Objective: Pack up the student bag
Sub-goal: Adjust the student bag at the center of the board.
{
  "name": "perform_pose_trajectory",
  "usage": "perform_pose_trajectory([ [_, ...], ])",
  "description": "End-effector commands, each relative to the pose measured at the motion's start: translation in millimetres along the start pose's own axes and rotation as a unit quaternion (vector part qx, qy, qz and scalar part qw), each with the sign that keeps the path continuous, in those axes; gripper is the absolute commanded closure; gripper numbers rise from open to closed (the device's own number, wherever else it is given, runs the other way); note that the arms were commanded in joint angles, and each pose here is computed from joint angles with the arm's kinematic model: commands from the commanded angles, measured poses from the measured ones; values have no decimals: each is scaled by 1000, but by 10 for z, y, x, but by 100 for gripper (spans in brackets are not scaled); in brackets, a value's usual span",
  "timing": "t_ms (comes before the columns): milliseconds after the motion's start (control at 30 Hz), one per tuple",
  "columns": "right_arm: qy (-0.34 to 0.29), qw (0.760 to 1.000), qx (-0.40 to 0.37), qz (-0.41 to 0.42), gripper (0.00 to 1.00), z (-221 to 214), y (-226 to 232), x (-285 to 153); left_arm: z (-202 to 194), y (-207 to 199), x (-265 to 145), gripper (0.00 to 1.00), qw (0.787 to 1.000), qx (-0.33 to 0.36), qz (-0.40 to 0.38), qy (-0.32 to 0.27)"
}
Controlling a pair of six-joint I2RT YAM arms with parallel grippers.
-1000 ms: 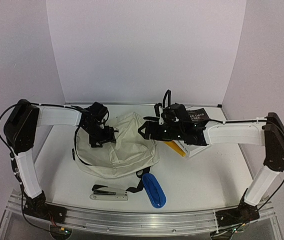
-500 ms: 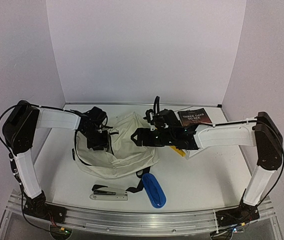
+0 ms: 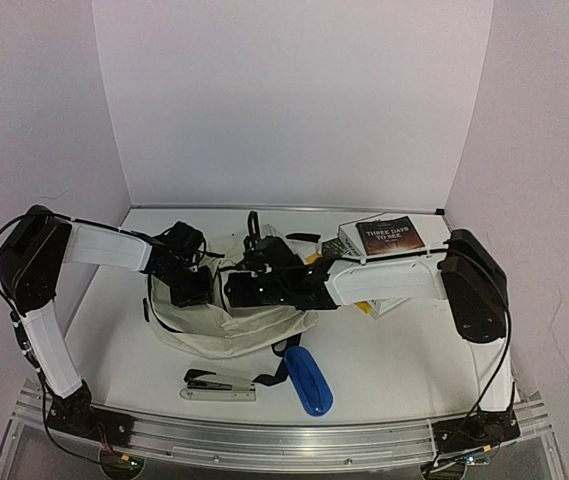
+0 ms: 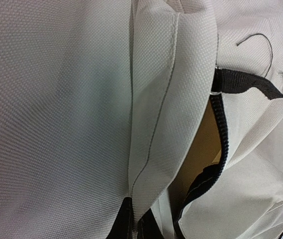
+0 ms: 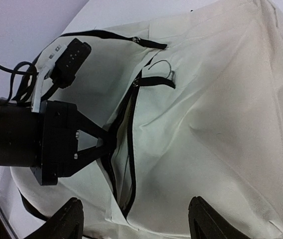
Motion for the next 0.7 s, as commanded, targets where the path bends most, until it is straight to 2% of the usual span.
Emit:
perform_pose_trajectory([
  [0,10,999,-20,-46,32,-53,29,215,-21,-27,-37,100,1000,-1,-26,0],
  [367,21,991,-46,-120,35,-165,-47,687,-86,15,-27,100,999,-11,-40,6],
  [667,45,984,-66,-161,27,-367,-143,1005,-90,14,-29,100,999,-16,-47,4],
])
Point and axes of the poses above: each gripper's point midway between its finger pads, its own x axis out along the fingers, its own y axis along the line the jaws close on, z = x × y, the point moved 6 cm from there along -x, back along the fingers, and after that the axes turned 8 degrees about -x, right-handed, at the moved point
